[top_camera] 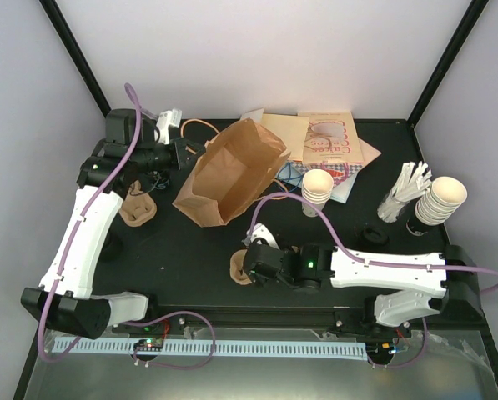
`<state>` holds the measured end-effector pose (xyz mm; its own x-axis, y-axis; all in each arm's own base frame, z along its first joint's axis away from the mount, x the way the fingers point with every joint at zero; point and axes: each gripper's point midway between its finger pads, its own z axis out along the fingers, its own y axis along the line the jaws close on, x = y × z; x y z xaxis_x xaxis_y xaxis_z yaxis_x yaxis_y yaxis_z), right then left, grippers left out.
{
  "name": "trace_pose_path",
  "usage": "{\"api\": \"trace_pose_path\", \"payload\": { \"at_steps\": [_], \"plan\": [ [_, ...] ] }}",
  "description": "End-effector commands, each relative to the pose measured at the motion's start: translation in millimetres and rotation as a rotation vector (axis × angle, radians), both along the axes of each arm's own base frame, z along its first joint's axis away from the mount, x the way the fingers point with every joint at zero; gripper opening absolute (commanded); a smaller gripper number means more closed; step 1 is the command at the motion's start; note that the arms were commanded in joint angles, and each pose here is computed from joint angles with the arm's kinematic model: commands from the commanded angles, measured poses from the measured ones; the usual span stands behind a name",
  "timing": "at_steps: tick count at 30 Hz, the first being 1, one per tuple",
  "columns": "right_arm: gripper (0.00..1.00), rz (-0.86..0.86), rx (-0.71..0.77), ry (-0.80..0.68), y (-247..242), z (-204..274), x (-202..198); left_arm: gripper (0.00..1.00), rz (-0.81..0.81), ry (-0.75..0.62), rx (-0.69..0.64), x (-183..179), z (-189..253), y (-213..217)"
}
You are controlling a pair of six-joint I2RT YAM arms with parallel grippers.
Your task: Pack the takeout coffee
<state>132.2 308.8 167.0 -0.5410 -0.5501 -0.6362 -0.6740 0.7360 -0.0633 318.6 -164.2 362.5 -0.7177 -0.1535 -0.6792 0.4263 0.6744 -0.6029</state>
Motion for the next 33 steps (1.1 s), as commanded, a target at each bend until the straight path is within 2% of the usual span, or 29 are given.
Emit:
{"api": "trace_pose_path", "payload": {
  "at_steps": [1, 8, 14, 28, 33],
  "plan": [
    [0.82, -0.298, 0.048, 0.145, -24.5, -24.2, 4.0, 0.02, -0.04, -0.11, -0.03, -5.4, 27.6, -2.7],
    [0.82, -0.411, 0.063, 0.231, -19.4, -50.8, 11.8, 0.01, -0.05, -0.137, -0.026, -4.3, 35.6, -3.5],
    [0.8, -0.454, 0.08, 0.368, -13.7, -83.6, 17.5, 0.02, -0.062, -0.145, -0.028, -5.9, 36.7, -4.6],
    [0.7, -0.493, -0.037, 0.416, -18.6, -125.5, 23.9, 0.01, -0.083, -0.138, -0.031, -6.8, 34.0, -7.0],
    [0.63, -0.508, -0.055, 0.411, -23.3, -130.5, 25.5, 0.02, -0.083, -0.138, -0.021, -6.9, 32.1, -6.5]
  ]
}}
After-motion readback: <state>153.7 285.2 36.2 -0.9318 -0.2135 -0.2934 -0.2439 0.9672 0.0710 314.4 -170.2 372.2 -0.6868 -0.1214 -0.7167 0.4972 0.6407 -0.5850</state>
